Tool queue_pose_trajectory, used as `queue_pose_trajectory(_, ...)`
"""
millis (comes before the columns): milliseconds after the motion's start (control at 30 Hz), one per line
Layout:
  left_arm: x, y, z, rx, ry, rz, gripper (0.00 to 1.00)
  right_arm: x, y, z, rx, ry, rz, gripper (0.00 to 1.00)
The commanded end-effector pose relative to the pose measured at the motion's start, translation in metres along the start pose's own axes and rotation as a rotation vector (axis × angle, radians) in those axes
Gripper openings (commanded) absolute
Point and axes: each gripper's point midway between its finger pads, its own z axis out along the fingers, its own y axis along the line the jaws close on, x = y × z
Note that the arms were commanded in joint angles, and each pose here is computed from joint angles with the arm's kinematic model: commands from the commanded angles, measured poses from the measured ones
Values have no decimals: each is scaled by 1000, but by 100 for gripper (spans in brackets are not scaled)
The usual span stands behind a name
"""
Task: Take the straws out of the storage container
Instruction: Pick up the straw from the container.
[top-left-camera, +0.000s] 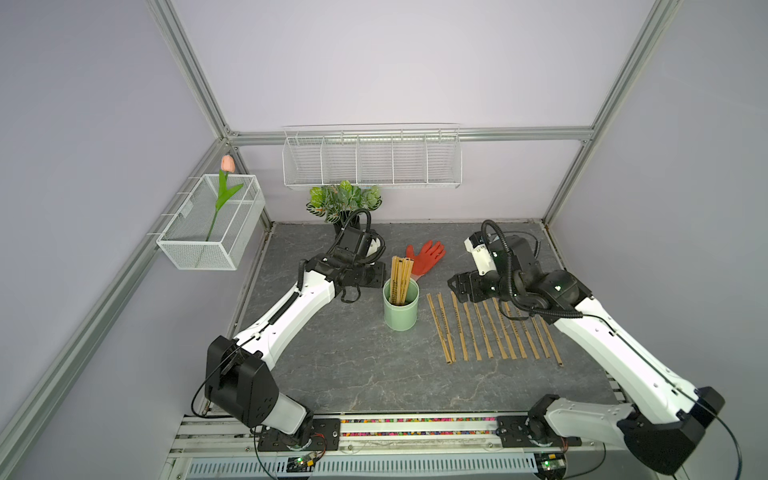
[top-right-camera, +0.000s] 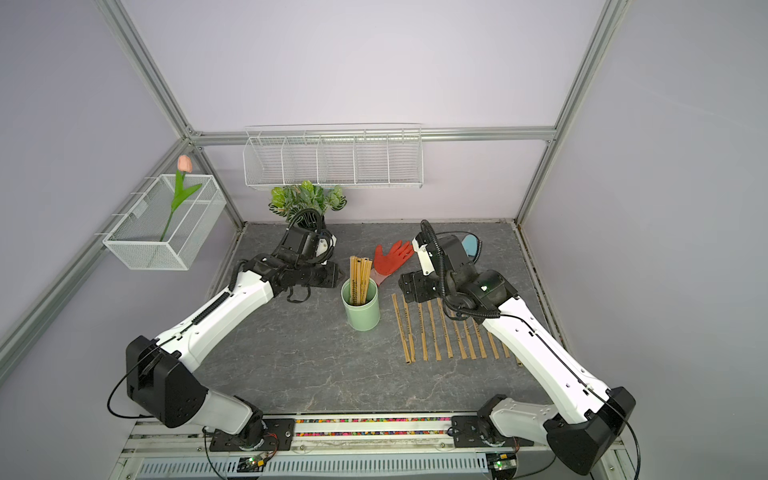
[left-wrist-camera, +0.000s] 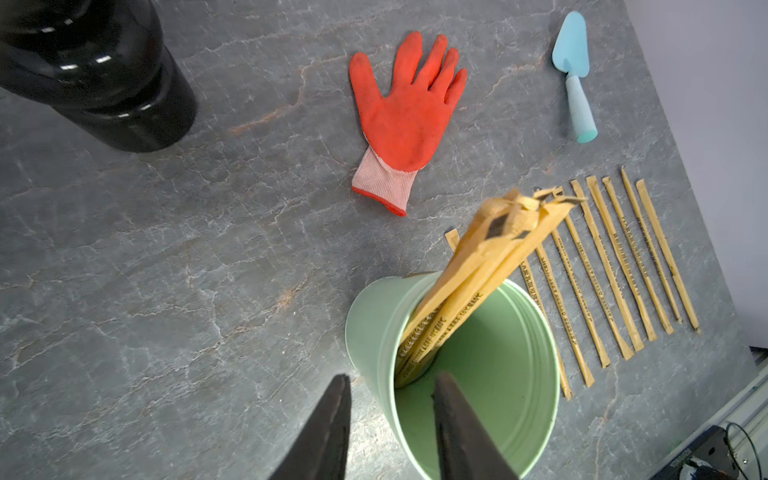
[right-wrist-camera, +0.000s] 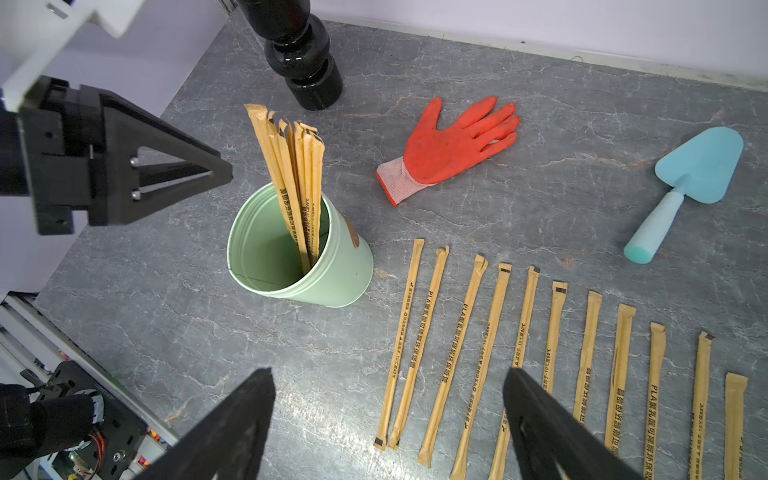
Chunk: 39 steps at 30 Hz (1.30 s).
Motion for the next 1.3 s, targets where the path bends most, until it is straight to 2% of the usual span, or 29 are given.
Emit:
queue_pose_trajectory(0, -8, -5, -2, 4, 0, 20, 37, 5, 0, 2, 5, 12, 1, 89)
queue_pose_trajectory(700, -23, -18, 26, 15, 50, 64, 33, 14, -2, 18, 18, 55, 15, 89)
queue_pose_trajectory(900, -21, -18, 31, 3, 107, 75, 28, 20, -6, 22, 36, 73, 16, 89)
queue_pose_trajectory(1267, -24, -18, 24, -4, 91, 80, 19, 23, -8, 24, 45, 78, 22, 89)
